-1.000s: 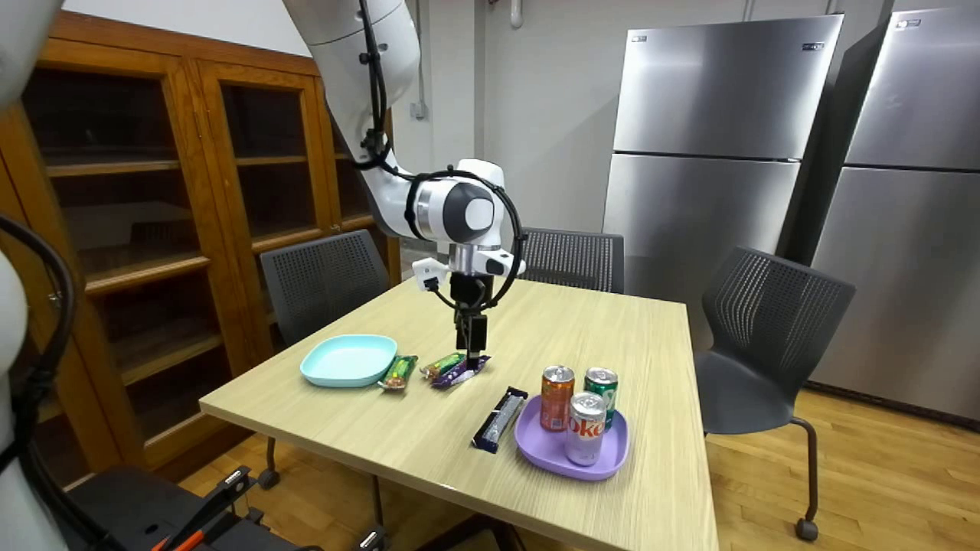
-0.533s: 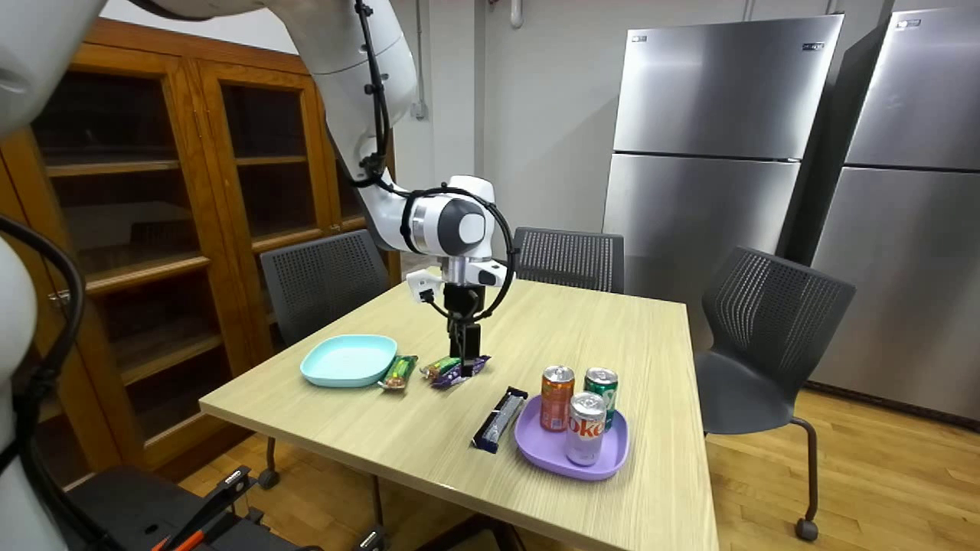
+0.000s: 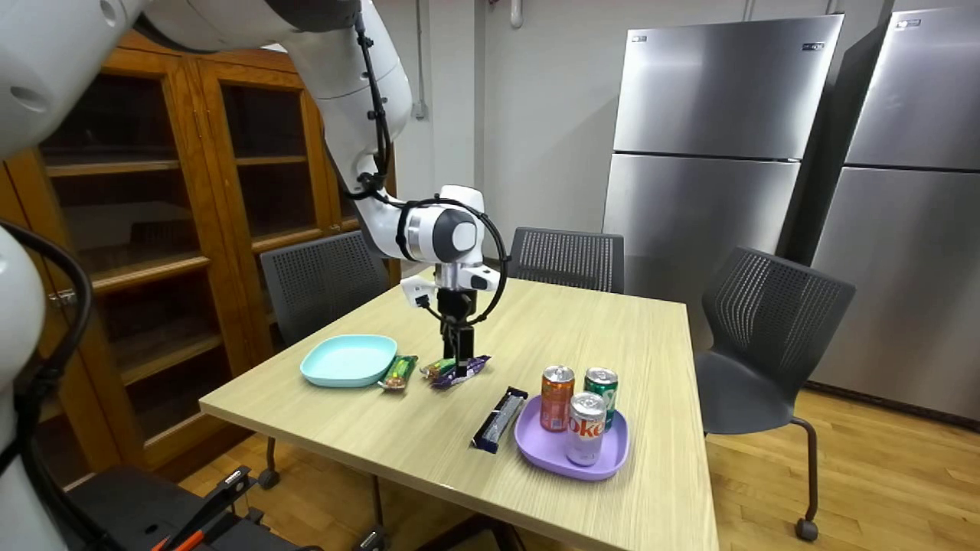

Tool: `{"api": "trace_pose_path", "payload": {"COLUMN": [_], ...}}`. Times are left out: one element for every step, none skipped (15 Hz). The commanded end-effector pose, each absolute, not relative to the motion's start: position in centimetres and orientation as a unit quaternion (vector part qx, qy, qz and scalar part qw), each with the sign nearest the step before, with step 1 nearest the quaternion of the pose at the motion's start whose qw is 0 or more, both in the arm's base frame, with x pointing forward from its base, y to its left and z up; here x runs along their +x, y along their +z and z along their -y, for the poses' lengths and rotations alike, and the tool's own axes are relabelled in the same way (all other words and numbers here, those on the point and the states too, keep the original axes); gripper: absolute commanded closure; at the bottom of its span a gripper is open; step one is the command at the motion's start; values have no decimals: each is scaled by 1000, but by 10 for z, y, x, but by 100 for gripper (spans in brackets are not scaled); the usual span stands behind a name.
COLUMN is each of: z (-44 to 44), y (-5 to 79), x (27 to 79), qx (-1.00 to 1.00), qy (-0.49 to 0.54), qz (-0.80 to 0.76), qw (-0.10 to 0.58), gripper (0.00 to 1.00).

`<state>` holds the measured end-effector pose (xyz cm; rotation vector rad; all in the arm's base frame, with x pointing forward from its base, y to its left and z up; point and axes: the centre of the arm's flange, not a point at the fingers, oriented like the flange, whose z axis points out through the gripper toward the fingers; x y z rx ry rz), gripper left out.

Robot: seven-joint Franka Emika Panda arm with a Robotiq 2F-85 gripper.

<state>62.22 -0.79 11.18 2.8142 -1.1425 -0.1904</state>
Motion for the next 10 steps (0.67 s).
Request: {"api": "trace_pose_path", "payload": {"z": [-6, -10, -13, -17, -21, -25, -28, -32, -36, -40], "y": [110, 108, 107, 105, 103, 101, 99, 97, 96, 94], "x": [643, 647, 650, 653, 656, 659, 662, 665, 669, 672], "qx": [927, 928, 929, 931, 932, 933, 935, 936, 937, 939], "qy": [-60, -59, -58, -56, -54, -51, -50, -49, -46, -44], "qz": [367, 364, 362, 359, 355, 353, 350, 347, 344, 340], "qw": [46, 45, 44, 43, 43, 43, 43, 41, 41, 39], "gripper": [0, 0, 0, 0, 0, 0, 0, 0, 0, 0]}}
